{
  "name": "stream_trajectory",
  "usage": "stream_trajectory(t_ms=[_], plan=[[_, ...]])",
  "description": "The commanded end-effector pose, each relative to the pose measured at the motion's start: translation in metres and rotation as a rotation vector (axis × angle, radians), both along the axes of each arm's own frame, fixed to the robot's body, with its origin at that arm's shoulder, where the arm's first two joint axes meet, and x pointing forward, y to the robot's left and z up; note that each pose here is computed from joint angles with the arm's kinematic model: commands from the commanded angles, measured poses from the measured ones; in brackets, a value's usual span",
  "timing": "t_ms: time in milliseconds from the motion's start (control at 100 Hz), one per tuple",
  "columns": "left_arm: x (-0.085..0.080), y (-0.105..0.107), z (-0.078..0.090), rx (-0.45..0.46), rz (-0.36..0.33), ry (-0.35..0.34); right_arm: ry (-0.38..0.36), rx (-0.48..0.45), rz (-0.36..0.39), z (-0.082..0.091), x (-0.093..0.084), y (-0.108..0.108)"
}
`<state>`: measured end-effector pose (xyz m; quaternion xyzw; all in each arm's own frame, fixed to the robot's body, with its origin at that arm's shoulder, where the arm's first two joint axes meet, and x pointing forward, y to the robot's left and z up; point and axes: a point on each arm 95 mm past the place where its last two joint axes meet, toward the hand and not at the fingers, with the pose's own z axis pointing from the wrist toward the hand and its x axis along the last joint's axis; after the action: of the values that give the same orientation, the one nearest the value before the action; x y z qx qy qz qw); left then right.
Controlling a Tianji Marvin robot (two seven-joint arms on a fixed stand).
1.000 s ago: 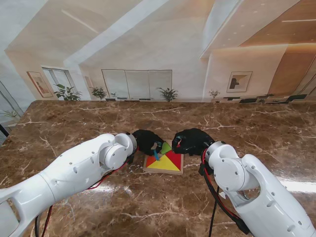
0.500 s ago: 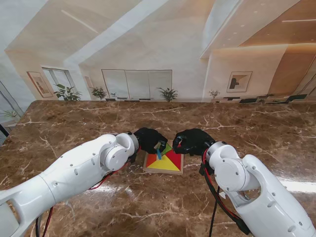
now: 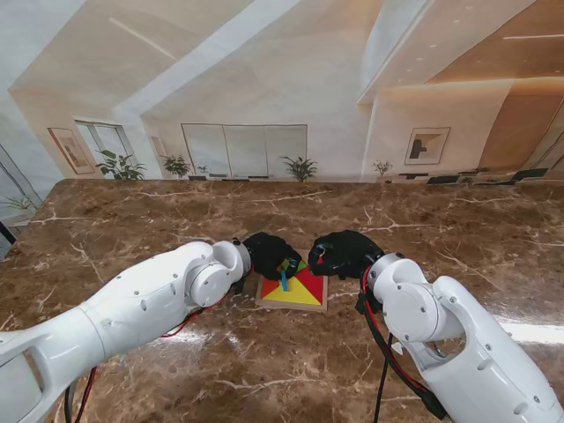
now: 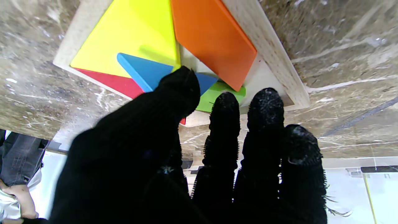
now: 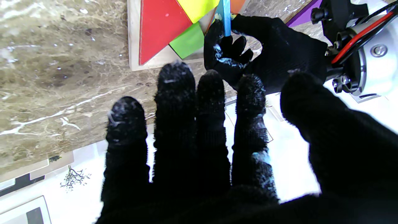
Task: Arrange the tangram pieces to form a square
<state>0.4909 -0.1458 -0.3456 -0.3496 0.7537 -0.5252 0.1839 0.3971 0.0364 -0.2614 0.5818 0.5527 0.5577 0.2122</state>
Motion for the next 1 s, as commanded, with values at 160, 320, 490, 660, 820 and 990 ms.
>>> stream_trajectory(t_ms=[160, 320, 490, 660, 820, 990], plan=[[0.0059, -0.0028, 0.0033, 0.047, -0.017, -0.032, 0.031, 0.001, 0.001, -0.0057, -0.0024, 0.0001], [0.0072, -0.0041, 0.0028, 0.086, -0.031, -0.052, 0.031, 0.002, -0.001, -0.0059, -0.0022, -0.0002], [0.0082, -0.0038, 0.0016, 0.121, -0.031, -0.075, 0.031, 0.004, -0.002, -0.0063, -0.0022, -0.0004], [0.009, -0.0027, 0.0014, 0.133, -0.023, -0.084, 0.032, 0.004, -0.001, -0.0066, -0.0022, -0.0004], [0.0099, -0.0021, 0.0011, 0.143, -0.012, -0.091, 0.032, 0.005, -0.001, -0.0069, -0.002, -0.0004], [0.0097, -0.0024, -0.0003, 0.145, -0.008, -0.091, 0.036, 0.009, -0.002, -0.007, -0.0019, -0.0003]])
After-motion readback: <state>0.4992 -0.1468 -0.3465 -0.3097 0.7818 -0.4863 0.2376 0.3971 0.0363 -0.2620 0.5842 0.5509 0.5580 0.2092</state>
